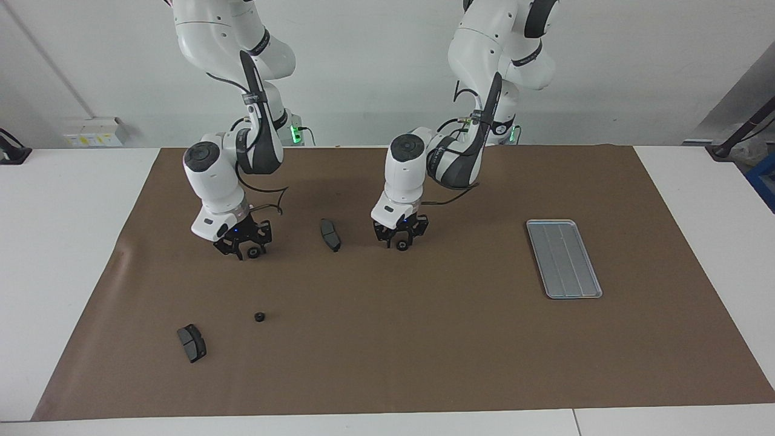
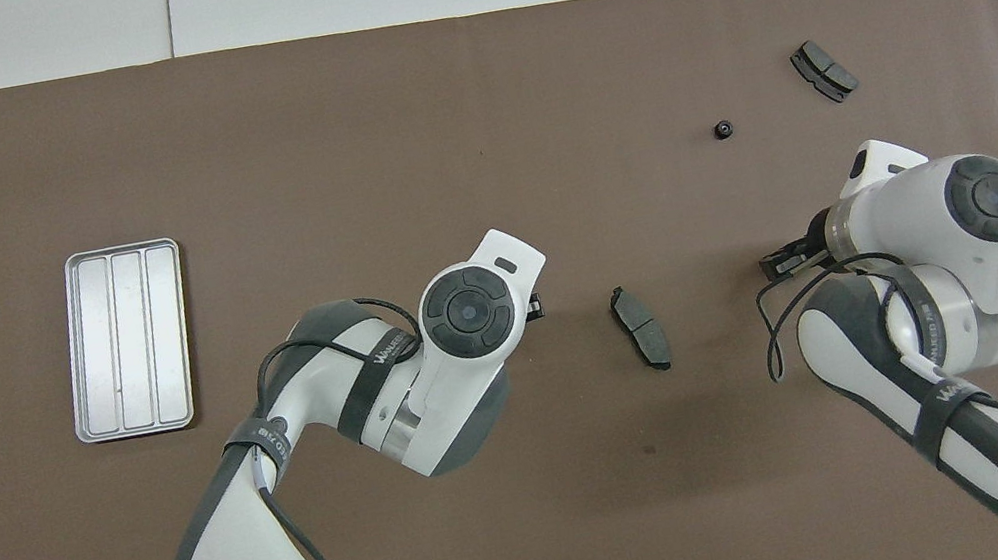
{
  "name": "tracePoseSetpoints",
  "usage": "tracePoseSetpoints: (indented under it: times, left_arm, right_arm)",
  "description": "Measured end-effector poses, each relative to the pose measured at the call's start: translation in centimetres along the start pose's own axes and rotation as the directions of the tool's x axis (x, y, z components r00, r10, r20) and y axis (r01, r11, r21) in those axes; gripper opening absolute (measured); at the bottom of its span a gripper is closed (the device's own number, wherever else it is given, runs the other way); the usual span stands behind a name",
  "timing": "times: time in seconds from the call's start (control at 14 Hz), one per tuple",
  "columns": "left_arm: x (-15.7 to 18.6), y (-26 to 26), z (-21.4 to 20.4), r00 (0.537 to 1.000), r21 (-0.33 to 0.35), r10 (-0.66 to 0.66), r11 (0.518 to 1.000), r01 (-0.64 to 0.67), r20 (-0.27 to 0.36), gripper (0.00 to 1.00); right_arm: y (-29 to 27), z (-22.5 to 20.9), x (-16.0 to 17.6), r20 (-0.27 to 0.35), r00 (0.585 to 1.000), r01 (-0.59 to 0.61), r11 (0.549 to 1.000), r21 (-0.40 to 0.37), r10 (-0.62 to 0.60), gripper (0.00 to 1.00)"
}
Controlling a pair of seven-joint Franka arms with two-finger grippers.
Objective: Pick bearing gear from pile to tray
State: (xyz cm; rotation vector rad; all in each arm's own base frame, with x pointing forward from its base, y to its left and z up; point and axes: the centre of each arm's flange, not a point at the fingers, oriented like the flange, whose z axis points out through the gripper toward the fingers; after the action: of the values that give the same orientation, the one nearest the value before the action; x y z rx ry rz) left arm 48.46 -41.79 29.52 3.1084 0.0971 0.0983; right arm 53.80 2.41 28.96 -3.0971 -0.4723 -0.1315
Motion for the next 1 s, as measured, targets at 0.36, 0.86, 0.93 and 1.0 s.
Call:
tracePoseSetpoints:
  times: [0.36, 0.86, 0.93, 1.0]
  left_arm:
    - [0.0, -0.5, -0.1, 1.000, 0.003, 0.004, 1.000, -0.004, -0.002, 0.37]
    - [1.2, -1.2, -0.7, 1.000, -0.003, -0.006, 1.000, 0.006, -0.016, 0.36]
    - [2.7, -2.2, -1.5, 0.999, -0.012, -0.034, 0.999, 0.034, -0.029, 0.36]
    - [5.0, -4.0, -2.8, 0.996, -0.024, -0.078, 0.997, 0.077, -0.047, 0.36]
  right_arm:
    - [0.1, 0.4, -0.4, 0.005, 1.000, -0.003, 1.000, 0.001, 0.003, 0.55]
    - [0.3, 0.2, -0.5, -0.016, 1.000, -0.012, 1.000, -0.005, 0.012, 0.35]
    - [0.3, 0.0, -0.4, -0.017, 1.000, -0.020, 1.000, -0.005, 0.020, 0.35]
    - [0.2, -0.5, 0.0, -0.013, 0.999, -0.042, 0.999, -0.002, 0.041, 0.35]
